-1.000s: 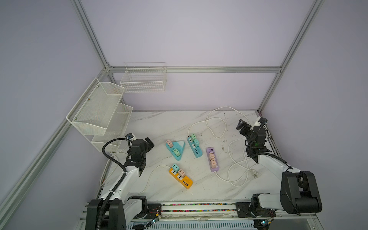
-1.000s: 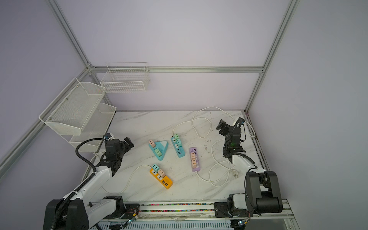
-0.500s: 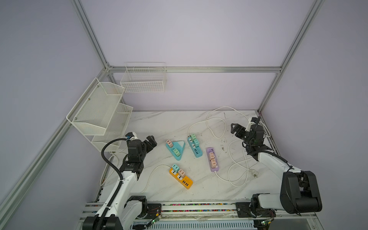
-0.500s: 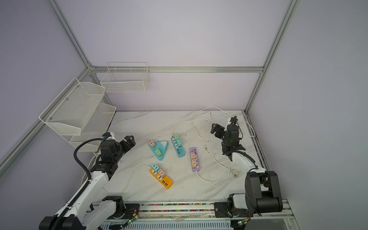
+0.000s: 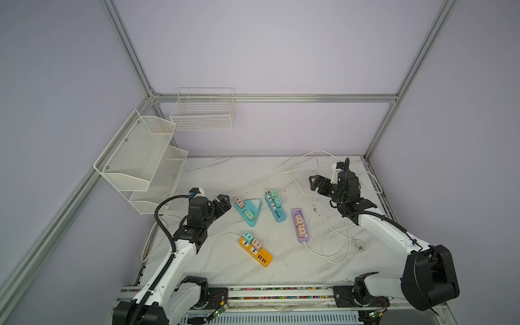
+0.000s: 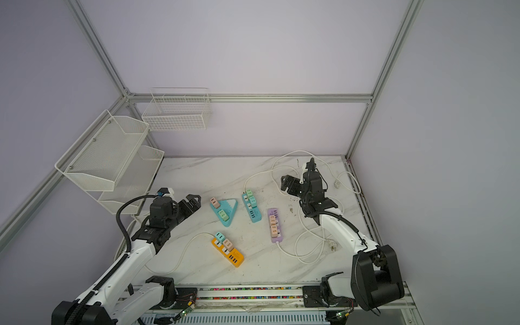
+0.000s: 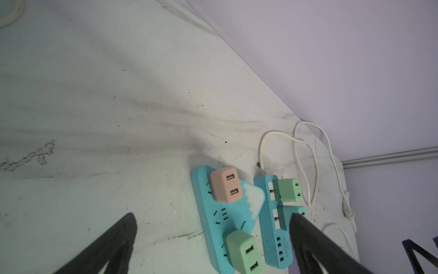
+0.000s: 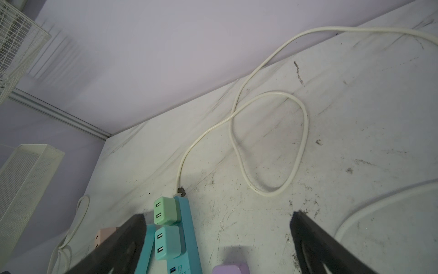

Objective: Pull the plug off the socket
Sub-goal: 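Move the right gripper toward the purple strip while the left gripper follows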

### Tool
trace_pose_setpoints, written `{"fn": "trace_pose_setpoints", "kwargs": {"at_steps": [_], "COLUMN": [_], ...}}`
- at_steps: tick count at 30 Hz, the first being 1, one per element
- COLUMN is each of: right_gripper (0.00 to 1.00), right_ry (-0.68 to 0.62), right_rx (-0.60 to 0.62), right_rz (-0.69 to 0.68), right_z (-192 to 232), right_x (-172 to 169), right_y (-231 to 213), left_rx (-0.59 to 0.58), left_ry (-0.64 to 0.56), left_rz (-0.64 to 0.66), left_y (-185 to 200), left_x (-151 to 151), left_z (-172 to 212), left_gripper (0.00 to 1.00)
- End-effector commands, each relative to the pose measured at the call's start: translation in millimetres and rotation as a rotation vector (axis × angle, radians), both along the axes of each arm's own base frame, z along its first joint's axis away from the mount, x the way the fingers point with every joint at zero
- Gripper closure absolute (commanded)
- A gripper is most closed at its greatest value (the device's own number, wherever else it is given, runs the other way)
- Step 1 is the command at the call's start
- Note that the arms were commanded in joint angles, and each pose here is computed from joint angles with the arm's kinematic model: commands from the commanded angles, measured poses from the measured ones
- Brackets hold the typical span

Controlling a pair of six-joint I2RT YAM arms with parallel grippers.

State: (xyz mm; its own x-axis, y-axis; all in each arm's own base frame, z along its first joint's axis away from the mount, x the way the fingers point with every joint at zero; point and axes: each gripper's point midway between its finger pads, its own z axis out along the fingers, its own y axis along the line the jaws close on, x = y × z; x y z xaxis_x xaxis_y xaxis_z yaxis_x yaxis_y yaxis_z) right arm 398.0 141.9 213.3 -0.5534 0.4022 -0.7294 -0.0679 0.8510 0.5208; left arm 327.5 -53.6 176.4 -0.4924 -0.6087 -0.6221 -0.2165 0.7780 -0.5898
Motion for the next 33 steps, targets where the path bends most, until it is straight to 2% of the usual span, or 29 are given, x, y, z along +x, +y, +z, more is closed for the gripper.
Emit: {"fn": "trace_pose_setpoints", "kwargs": {"at_steps": [1,13,26,30,33], "right_gripper": [0.03,0.03,0.03,0.03,0.07], "right_ry": [0.084,0.246,0.432,0.475,0.496], "right_rx": [-0.049,-0.207,-0.297,-0.341,-0.367], "right_rz": [-0.004,0.114,0.205,0.212,0.226], "right_z": [-10.9,-42.8,-86.3,-95.2,-99.3], "right_x": [-11.2,-51.3,-85.3,-94.7,-100.2], "right_y": [7.2,44.9,57.3,55.1,57.6], "left_rx": [-0.007,-0.031,-0.076,-0.094,-0.112], "left_ry": [-0.098,-0.126,0.014,0.070,0.102], "left_rz": [-0.100,-0.384,-0.529,-0.553,-0.569], "left_y": [-27.5,-130.3,-207.7,-223.6,-233.9], "left_x": [9.2,-9.0,-26.5,-26.9,-26.3], "left_z": [53.1,72.2,40.6,26.5,19.5], "left_gripper": [0.00,0.00,0.00,0.11,0.13]}}
